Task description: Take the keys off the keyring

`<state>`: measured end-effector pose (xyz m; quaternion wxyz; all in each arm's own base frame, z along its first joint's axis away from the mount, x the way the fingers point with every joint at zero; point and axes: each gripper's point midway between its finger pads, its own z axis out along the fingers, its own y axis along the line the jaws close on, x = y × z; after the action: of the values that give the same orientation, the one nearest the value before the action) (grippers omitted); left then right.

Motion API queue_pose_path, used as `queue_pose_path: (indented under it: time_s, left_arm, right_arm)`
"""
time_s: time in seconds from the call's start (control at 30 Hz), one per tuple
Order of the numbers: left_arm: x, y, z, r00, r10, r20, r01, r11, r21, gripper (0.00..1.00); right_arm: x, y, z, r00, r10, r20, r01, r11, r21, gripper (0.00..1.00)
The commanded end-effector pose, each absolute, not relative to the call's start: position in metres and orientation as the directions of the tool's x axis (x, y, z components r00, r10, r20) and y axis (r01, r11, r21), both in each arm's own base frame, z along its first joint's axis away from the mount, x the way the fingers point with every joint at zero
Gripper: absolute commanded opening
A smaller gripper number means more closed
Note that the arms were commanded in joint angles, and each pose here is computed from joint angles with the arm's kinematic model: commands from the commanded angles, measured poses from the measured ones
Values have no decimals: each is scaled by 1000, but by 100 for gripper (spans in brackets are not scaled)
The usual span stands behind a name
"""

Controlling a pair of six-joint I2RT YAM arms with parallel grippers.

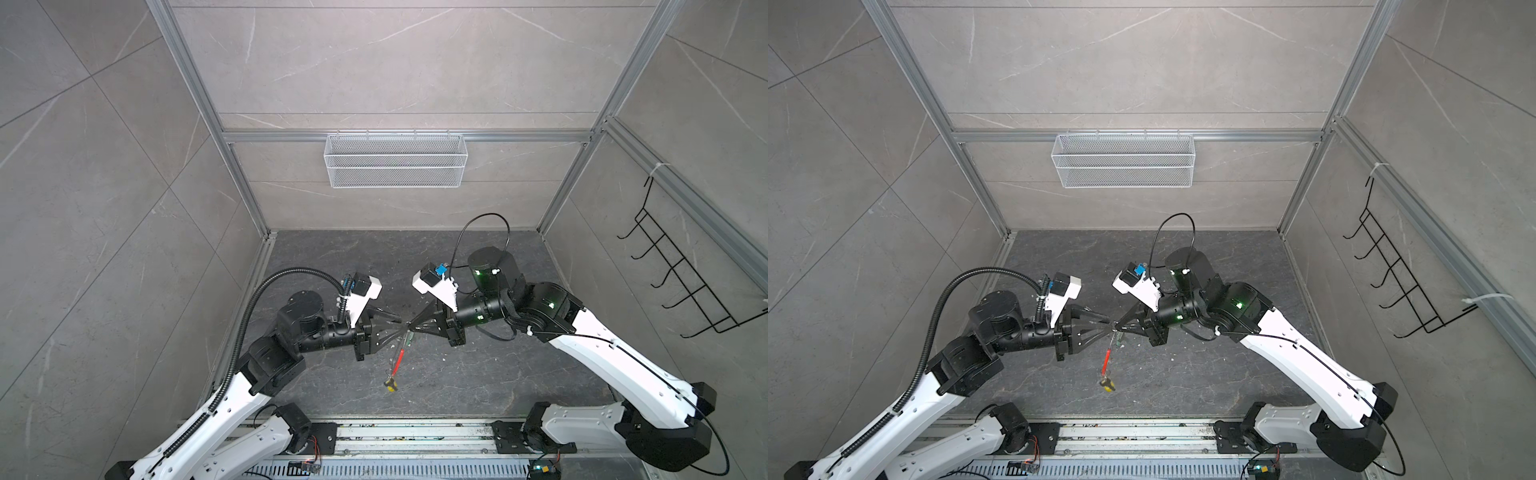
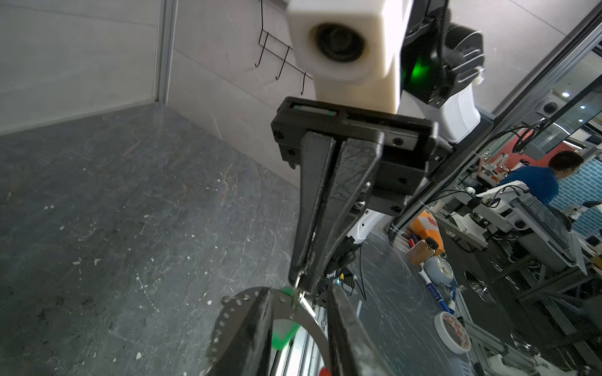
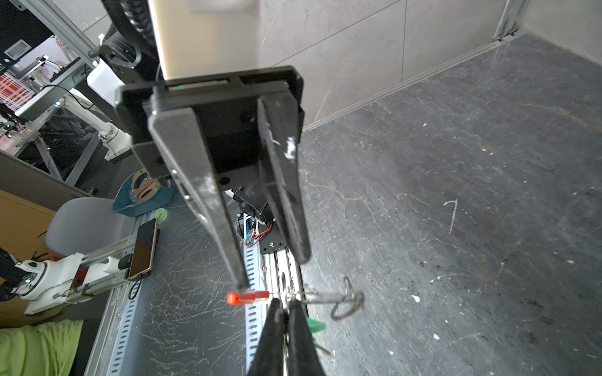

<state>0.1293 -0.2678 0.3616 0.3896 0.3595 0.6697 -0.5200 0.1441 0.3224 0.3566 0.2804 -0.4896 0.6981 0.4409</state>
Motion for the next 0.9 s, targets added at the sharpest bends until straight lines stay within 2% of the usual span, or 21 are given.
queue_pose_path:
  time_s: [0.0,0.2,0.5,0.57,0.63,0.77,0.83,0.87]
  left_arm:
    - [118,-267,370,-425,114,-898,901,153,-407,31]
    - [116,-268,373,-418,112,-902,905,137,-402,19]
    - [118,-273,371,-423,119,-898,904,123,-410,16]
    - [118,-273,371,-423,116,-899,904,122,-410,10]
    - [120,-273,371,-422,112,-900,904,129,-407,0]
    - [127,-270,373,-400,75,-913,908,169,-384,0]
    - [128,-266,378,-367,34,-930,916,188,-355,0]
    - [129,-264,378,-354,19,-935,918,197,-343,0]
  right_arm:
    - [137,320,361,-343,-453,-823,-936,92,340,0]
    - [140,322,361,-345,-455,-821,-935,95,341,0]
    - [143,326,362,-350,-455,-819,-934,103,343,0]
    - [145,327,363,-353,-453,-819,-933,104,344,0]
    - [145,328,364,-354,-448,-821,-933,104,346,0]
    - [148,330,369,-353,-424,-834,-934,111,339,1]
    - [153,327,374,-345,-388,-855,-939,149,311,31]
    - [154,325,376,-335,-372,-866,-942,160,296,41]
